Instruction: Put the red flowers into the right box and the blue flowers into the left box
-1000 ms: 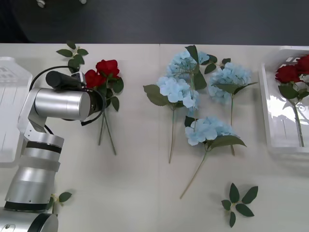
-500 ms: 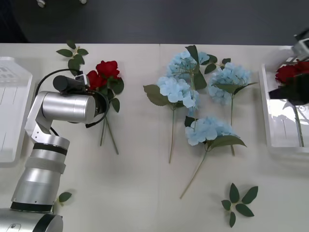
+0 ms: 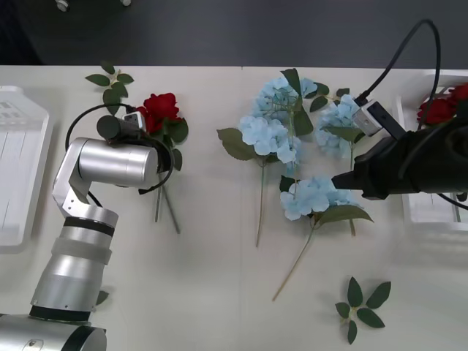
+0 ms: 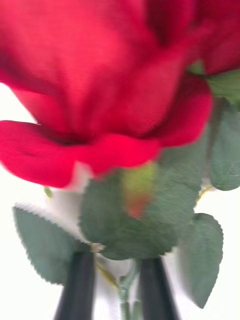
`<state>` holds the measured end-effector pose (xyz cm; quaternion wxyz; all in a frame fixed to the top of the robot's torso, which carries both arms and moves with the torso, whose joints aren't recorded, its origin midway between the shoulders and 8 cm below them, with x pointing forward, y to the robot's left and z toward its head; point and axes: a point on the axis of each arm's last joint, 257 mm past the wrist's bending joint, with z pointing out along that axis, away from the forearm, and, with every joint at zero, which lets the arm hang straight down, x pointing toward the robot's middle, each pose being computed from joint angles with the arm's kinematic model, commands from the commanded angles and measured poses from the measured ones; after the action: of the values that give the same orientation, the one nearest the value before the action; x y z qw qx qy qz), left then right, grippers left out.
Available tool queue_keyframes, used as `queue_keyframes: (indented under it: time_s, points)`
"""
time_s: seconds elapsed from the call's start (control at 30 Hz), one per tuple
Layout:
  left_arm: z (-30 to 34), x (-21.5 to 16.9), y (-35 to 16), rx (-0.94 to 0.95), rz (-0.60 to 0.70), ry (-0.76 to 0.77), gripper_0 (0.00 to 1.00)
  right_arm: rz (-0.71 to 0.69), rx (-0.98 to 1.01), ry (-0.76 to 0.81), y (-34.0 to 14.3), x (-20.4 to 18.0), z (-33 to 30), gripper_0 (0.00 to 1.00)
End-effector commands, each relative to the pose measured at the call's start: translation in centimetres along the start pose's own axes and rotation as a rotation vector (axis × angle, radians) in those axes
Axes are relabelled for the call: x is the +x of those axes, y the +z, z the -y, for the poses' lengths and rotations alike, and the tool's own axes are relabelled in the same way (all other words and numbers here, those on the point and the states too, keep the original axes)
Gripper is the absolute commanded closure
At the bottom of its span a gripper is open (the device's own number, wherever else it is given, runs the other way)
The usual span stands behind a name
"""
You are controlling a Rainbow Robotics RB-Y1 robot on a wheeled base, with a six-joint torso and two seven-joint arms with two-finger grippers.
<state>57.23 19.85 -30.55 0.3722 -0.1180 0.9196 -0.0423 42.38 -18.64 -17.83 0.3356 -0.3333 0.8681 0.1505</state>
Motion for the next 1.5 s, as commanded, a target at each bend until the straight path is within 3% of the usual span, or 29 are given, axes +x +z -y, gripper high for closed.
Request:
queue_keyframes:
  time_s: [0.03, 0.2, 0.3, 0.37, 0.53, 0.8, 1.1, 1.5]
  points:
    - [1.3, -2.0, -0.5, 0.012, 0.037, -0.03, 0.89, 0.051, -0.011, -0.058, -0.8, -2.4, -1.3, 0.31]
    - [1.2, -2.1, -0.5, 0.005, 0.041, -0.027, 0.91, 0.038, -0.01, -0.064, -0.7, -2.0, -1.3, 0.31]
    - [1.1, -2.1, -0.5, 0.003, 0.042, -0.026, 0.83, 0.035, -0.007, -0.065, -0.7, -1.8, -1.2, 0.31]
    - [1.0, -2.2, -0.5, 0.003, 0.043, -0.026, 0.83, 0.031, -0.006, -0.061, -0.7, -1.7, -1.1, 0.31]
    - [1.2, -2.1, -0.5, 0.005, 0.041, -0.026, 1.0, 0.031, -0.003, -0.058, -0.7, -1.7, -1.1, 0.31]
    - [1.4, -3.0, -1.1, 0.019, 0.06, -0.034, 1.0, 0.023, -0.001, -0.06, -0.7, -1.4, -1.0, 0.31]
    - [0.9, -7.3, -7.1, 0.149, 0.203, -0.074, 1.0, 0.019, 0.008, -0.059, -0.7, -1.3, -0.8, 0.31]
    - [0.8, -9.3, -15.6, 0.354, 0.302, -0.102, 1.0, 0.027, 0.008, -0.052, -0.6, -1.3, -0.7, 0.31]
